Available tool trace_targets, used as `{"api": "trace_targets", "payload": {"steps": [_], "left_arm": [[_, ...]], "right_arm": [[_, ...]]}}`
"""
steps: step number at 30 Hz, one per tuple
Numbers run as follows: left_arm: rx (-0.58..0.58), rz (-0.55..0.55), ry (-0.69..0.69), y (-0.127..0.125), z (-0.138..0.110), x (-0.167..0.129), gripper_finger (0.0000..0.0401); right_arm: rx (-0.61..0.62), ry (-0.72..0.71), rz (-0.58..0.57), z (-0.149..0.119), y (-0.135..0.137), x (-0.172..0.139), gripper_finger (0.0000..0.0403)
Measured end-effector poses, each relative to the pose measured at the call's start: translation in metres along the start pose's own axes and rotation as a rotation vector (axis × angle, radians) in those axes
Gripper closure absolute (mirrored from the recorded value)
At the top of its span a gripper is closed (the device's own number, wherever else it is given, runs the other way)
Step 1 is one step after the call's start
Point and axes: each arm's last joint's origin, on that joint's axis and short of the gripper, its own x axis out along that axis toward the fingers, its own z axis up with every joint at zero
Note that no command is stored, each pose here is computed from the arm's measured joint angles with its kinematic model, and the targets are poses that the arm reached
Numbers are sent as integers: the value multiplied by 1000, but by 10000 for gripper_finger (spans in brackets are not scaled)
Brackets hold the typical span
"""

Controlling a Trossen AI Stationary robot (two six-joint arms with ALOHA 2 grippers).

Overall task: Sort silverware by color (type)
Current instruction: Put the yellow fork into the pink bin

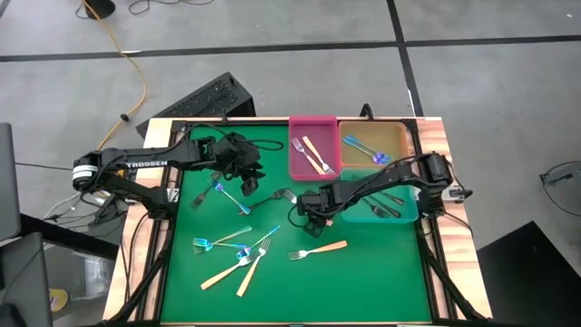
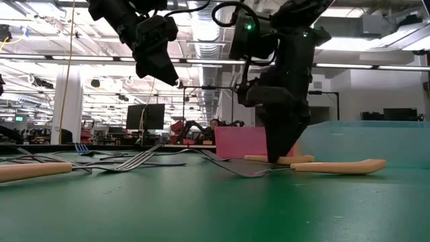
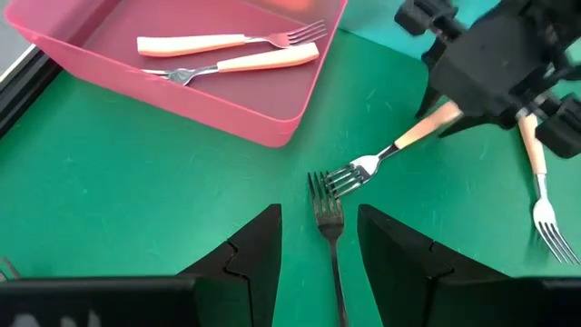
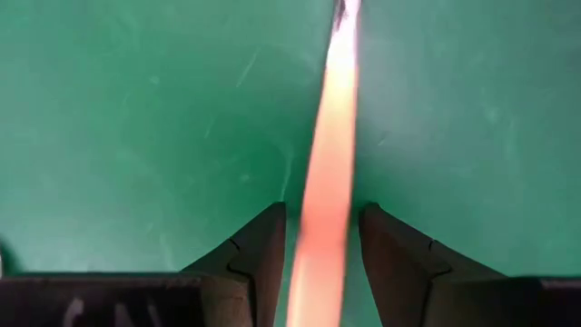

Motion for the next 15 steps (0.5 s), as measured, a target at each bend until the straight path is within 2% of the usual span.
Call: {"api": "trace_targets", "payload": {"steps": [8,15], "left_arm": [[3,15,-16,0,1,0,272],[5,18,-27,0,2,0,272]], "right_arm": [[9,8,12,2,-2,0,250],[39,82,25,2,-12,0,314]]}}
